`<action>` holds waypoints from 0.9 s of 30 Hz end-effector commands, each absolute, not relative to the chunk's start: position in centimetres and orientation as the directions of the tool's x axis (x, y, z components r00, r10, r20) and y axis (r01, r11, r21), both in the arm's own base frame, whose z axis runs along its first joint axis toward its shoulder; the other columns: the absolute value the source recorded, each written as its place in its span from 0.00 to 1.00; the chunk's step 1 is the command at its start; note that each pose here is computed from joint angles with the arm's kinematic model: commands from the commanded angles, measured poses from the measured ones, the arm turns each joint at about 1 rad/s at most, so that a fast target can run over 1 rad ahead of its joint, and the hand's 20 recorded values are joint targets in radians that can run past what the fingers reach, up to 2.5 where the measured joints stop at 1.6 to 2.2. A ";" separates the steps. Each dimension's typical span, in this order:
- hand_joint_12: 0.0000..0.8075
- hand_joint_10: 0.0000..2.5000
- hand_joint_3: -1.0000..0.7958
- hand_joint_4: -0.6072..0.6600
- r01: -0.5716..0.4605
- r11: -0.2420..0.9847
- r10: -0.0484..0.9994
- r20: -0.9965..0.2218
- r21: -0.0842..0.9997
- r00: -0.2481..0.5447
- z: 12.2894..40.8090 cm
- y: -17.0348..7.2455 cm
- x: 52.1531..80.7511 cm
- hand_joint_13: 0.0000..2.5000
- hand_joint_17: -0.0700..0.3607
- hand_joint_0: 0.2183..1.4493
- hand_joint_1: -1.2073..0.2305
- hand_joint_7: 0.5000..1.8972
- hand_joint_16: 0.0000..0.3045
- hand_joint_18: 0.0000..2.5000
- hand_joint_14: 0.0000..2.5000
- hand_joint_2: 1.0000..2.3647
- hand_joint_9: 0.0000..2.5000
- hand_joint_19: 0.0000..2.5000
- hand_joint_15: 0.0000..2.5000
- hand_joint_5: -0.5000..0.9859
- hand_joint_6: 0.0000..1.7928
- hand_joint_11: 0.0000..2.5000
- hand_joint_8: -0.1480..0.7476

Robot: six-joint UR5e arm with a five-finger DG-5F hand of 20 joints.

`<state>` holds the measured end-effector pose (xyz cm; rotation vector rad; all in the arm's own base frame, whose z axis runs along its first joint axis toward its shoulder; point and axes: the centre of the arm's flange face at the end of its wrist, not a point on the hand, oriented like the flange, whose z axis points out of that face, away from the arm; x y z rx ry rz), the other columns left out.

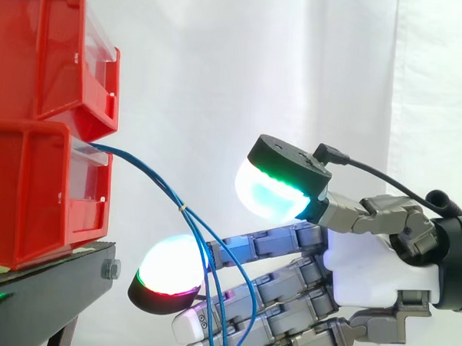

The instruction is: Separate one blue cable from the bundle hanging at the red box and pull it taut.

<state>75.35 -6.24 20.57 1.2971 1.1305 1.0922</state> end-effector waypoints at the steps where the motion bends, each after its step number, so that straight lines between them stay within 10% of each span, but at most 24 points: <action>1: 0.45 0.00 0.28 0.66 0.028 -0.007 0.992 0.003 1.000 0.123 20.7 -6.1 75.4 0.22 0.39 0.28 0.38 0.20 0.15 0.21 0.00 0.00 0.24 0.20 0.09 0.22 0.28 0.14 0.49; 27: 0.44 0.00 0.33 0.67 -0.007 -0.034 0.993 0.034 0.999 0.110 21.4 -5.9 76.0 0.23 0.38 0.32 0.37 0.31 0.14 0.21 0.00 0.00 0.26 0.20 0.09 0.24 0.28 0.16 0.48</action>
